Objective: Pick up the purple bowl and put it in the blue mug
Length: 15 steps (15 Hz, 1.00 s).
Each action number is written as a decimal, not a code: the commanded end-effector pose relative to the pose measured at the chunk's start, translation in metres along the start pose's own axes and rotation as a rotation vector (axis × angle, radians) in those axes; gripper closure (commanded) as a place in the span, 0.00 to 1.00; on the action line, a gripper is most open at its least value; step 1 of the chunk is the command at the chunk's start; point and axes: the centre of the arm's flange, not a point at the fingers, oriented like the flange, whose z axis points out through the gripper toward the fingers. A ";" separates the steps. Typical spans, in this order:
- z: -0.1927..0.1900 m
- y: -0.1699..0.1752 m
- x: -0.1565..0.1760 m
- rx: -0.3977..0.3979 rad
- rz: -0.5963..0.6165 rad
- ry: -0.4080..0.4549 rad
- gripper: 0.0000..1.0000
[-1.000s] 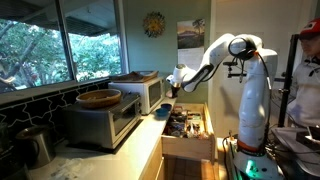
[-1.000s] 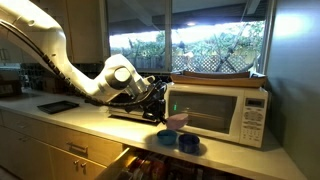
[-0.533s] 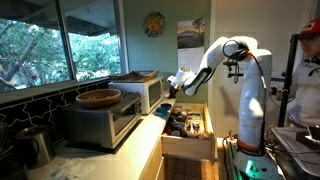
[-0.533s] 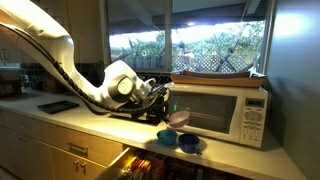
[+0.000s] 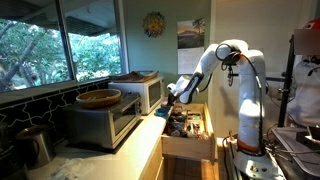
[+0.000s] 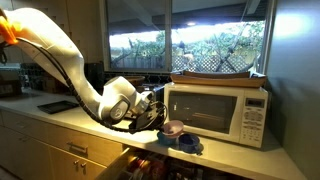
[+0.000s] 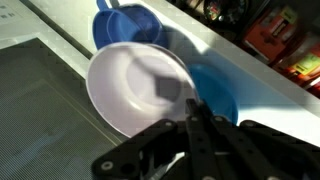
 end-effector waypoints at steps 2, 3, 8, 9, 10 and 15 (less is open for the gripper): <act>0.000 0.051 -0.021 0.016 0.020 0.019 0.99; 0.000 0.055 -0.027 0.032 0.047 0.005 0.99; -0.001 0.015 0.002 -0.003 0.051 -0.002 0.99; 0.003 0.021 -0.002 -0.004 0.104 -0.009 0.99; 0.004 0.028 -0.009 0.000 0.136 -0.019 0.99; 0.008 0.057 -0.036 -0.024 0.262 -0.051 0.99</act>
